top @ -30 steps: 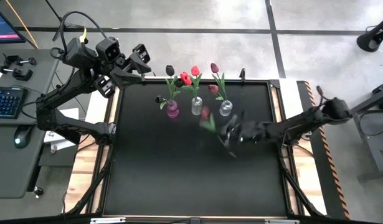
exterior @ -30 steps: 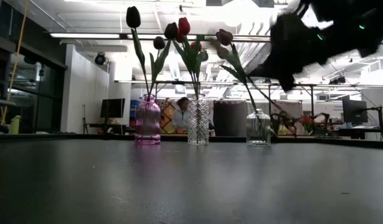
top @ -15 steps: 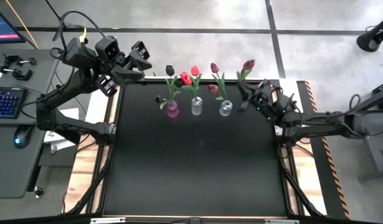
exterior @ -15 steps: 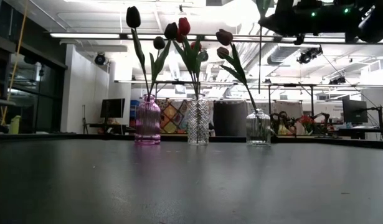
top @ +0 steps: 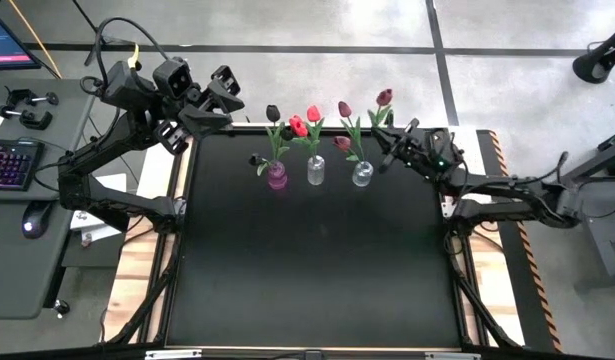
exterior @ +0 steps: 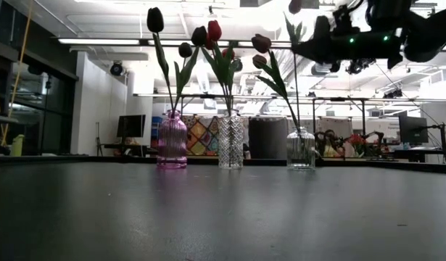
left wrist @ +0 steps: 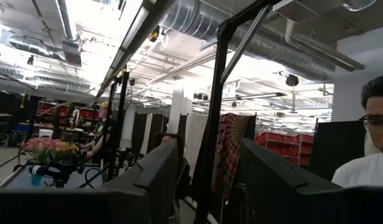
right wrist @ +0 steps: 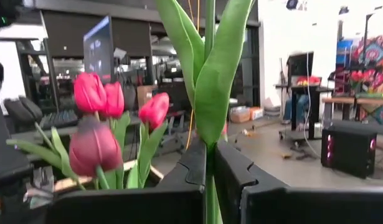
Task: Sort flowers into vase by color
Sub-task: Put the dark red tulip into the right transparent vase, then return To Home Position
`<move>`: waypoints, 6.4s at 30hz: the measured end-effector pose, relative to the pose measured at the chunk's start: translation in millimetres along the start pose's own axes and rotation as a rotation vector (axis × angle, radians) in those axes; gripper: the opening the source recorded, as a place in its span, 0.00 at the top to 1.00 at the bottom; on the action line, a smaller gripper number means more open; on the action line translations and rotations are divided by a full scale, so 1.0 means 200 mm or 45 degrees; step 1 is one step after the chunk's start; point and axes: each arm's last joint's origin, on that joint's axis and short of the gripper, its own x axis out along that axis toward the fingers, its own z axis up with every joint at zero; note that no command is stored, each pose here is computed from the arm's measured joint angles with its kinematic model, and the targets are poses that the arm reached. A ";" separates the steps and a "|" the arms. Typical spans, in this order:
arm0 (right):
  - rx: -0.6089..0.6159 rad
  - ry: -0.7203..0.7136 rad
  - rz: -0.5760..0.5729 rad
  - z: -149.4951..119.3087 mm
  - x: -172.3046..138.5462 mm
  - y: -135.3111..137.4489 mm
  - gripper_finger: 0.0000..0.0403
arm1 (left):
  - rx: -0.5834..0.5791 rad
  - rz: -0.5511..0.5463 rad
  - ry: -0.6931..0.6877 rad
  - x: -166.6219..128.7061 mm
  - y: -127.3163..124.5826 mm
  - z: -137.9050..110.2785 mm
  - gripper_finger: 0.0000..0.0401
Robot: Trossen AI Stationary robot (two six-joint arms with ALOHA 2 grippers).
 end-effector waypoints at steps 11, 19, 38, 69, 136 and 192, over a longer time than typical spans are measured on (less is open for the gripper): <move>0.026 0.117 0.012 -0.09 0.03 0.01 1.00 | -0.001 0.001 -0.001 0.00 0.00 0.00 0.60; 0.084 0.230 -0.003 -0.11 0.01 0.00 0.99 | 0.032 -0.013 0.007 0.00 0.00 0.00 0.60; 0.202 0.280 -0.031 -0.03 -0.08 0.00 0.30 | 0.064 0.037 0.079 -0.04 0.05 0.00 0.60; 0.238 0.422 0.055 0.72 -0.16 0.06 1.00 | -0.051 0.395 -0.208 -0.81 -0.03 -1.00 1.00; 0.428 0.732 0.592 -0.39 -0.67 0.21 1.00 | -0.361 0.720 0.073 -0.96 -0.15 -1.48 1.00; 0.499 0.461 0.644 -0.28 -0.69 0.18 1.00 | 0.187 0.504 0.484 -1.07 -0.32 -1.55 1.00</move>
